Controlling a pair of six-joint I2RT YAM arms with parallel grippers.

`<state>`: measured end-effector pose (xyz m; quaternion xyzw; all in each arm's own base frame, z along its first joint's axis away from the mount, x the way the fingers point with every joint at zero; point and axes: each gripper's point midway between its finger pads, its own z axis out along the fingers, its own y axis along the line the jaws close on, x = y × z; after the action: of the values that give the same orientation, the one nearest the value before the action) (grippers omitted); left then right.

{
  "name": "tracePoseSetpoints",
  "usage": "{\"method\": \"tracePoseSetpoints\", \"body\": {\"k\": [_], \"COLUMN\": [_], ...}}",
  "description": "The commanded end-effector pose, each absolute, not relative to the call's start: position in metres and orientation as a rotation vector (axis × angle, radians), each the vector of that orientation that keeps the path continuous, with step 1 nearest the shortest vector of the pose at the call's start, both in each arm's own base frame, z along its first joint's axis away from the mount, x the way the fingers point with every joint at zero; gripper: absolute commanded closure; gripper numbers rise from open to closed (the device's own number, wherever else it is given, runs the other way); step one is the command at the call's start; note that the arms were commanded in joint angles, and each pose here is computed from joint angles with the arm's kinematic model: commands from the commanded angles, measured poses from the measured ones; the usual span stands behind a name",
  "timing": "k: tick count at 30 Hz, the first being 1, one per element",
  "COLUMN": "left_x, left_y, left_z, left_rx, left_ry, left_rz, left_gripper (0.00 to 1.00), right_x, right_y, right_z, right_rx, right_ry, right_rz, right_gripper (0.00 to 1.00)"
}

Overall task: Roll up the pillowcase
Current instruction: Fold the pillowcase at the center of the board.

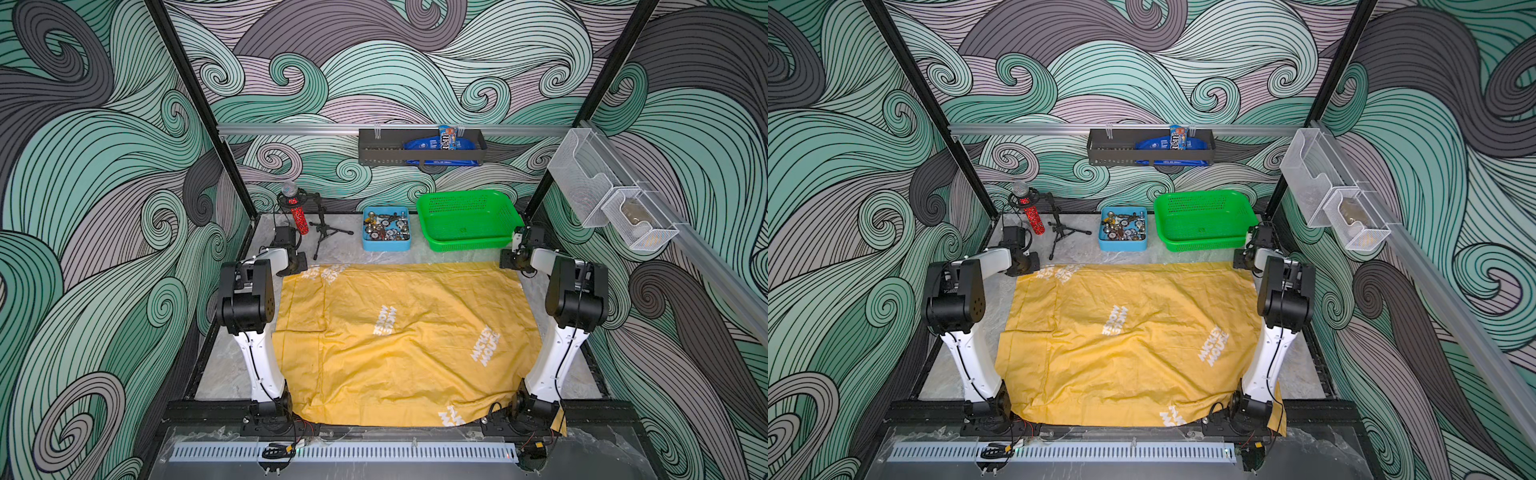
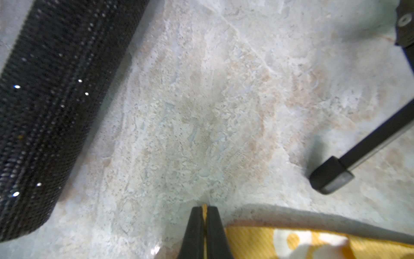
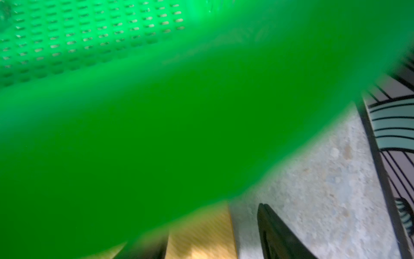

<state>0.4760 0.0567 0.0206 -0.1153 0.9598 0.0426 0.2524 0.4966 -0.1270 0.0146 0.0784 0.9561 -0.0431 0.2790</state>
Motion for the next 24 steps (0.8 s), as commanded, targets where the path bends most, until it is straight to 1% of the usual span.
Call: {"method": "tracePoseSetpoints", "body": {"k": [1,3,5,9,10,11,12,14,18,21,24], "left_x": [0.462,0.462,0.461,0.460,0.460,0.459,0.460,0.459,0.459,0.462,0.463], "left_y": [0.050,0.050,0.050,0.050,0.050,0.050,0.051,0.051,0.051,0.051,0.051], "left_z": [0.017,0.017,0.018,0.017,0.017,0.017,0.018,0.017,0.016,0.017,0.017], "left_rx": [-0.286,-0.283,-0.278,-0.278,-0.276,-0.275,-0.274,-0.275,-0.274,-0.275,-0.273], "left_ry": [2.667,2.669,2.668,2.674,2.676,2.677,2.674,2.676,2.683,2.684,2.687], "left_rz": [0.099,0.101,0.104,0.105,0.107,0.110,0.112,0.113,0.121,0.115,0.113], "left_gripper": [1.00,1.00,1.00,1.00,1.00,1.00,1.00,1.00,1.00,1.00,1.00], "right_x": [0.475,0.472,0.467,0.462,0.462,0.461,0.460,0.459,0.455,0.461,0.467], "right_y": [-0.113,-0.113,-0.111,-0.109,-0.110,-0.112,-0.112,-0.107,-0.104,-0.108,-0.107], "right_z": [-0.018,-0.022,-0.026,-0.029,-0.029,-0.029,-0.029,-0.031,-0.033,-0.026,-0.021], "right_rx": [0.170,0.162,0.131,0.131,0.126,0.121,0.115,0.099,0.086,0.098,0.107], "right_ry": [2.700,2.717,2.743,2.754,2.755,2.760,2.759,2.763,2.773,2.750,2.729], "right_rz": [-0.039,-0.045,-0.076,-0.080,-0.091,-0.109,-0.106,-0.075,-0.063,-0.056,-0.026], "right_gripper": [0.40,0.47,0.51,0.52,0.55,0.62,0.66,0.68,0.77,0.80,0.87]}}
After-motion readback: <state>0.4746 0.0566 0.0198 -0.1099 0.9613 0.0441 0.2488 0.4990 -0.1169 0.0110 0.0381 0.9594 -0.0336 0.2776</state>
